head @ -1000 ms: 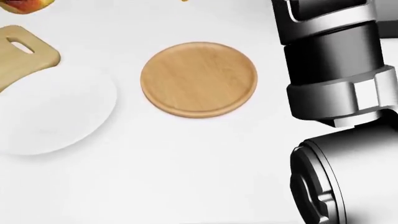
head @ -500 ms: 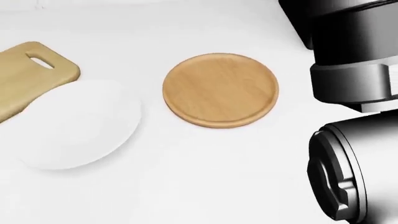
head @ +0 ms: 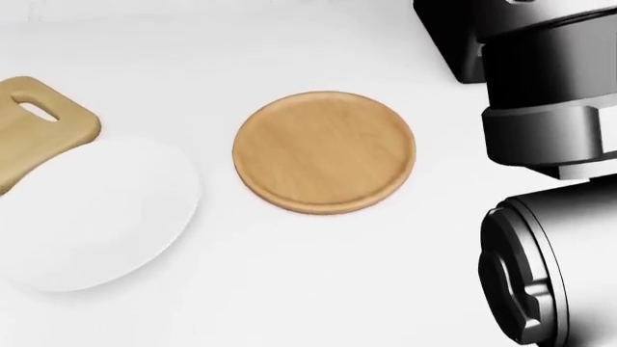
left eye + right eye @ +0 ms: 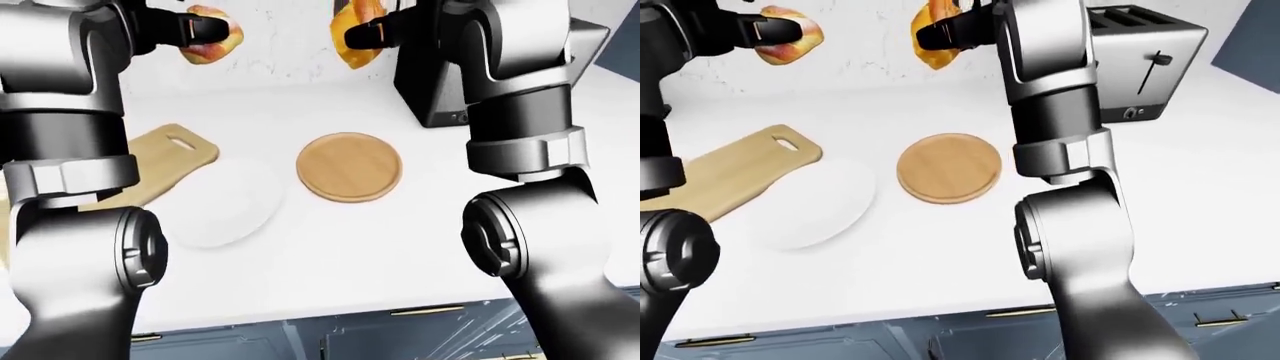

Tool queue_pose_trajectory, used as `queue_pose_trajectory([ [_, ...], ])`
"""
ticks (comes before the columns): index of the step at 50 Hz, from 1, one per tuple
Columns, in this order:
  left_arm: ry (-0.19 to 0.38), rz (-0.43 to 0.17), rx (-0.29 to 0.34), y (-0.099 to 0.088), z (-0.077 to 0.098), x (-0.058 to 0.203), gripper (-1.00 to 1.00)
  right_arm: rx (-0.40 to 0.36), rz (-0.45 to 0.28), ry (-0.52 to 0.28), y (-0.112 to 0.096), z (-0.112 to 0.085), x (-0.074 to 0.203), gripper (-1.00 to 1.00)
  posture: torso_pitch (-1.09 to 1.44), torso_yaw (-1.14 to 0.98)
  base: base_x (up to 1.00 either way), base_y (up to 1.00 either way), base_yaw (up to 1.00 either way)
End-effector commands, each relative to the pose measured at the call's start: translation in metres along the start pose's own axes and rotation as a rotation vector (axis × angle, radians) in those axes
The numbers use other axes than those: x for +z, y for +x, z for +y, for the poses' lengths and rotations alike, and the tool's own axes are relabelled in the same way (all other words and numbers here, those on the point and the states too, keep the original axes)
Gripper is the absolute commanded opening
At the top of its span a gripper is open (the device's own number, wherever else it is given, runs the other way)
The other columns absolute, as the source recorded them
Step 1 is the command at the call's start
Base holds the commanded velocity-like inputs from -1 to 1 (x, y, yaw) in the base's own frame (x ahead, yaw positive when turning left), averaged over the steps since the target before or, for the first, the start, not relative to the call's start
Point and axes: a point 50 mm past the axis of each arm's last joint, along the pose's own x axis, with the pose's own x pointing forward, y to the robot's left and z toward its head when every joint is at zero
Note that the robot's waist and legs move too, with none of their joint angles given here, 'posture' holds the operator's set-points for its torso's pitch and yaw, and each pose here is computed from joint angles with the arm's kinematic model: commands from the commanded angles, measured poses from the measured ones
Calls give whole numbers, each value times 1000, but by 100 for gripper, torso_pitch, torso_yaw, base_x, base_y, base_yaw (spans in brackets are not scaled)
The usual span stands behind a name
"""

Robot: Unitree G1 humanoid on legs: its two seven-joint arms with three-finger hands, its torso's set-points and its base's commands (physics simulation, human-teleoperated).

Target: Place all breads on the cutting board.

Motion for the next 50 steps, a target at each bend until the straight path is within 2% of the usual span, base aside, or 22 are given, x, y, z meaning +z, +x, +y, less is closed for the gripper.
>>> queue_pose_trajectory([
  [1,-1,-105,44,-10,12,24,-100,7,-167,4,-15,1,35,-100,0,0,0,27,0],
  [19,-12,-98,54,-10,15,19,-100,10,-166,2,-13,3,35,-100,0,0,0,49,0],
  [50,-11,-100,59,-10,15,23,-100,20,-160,7,-12,8,33,-100,0,0,0,20,0],
])
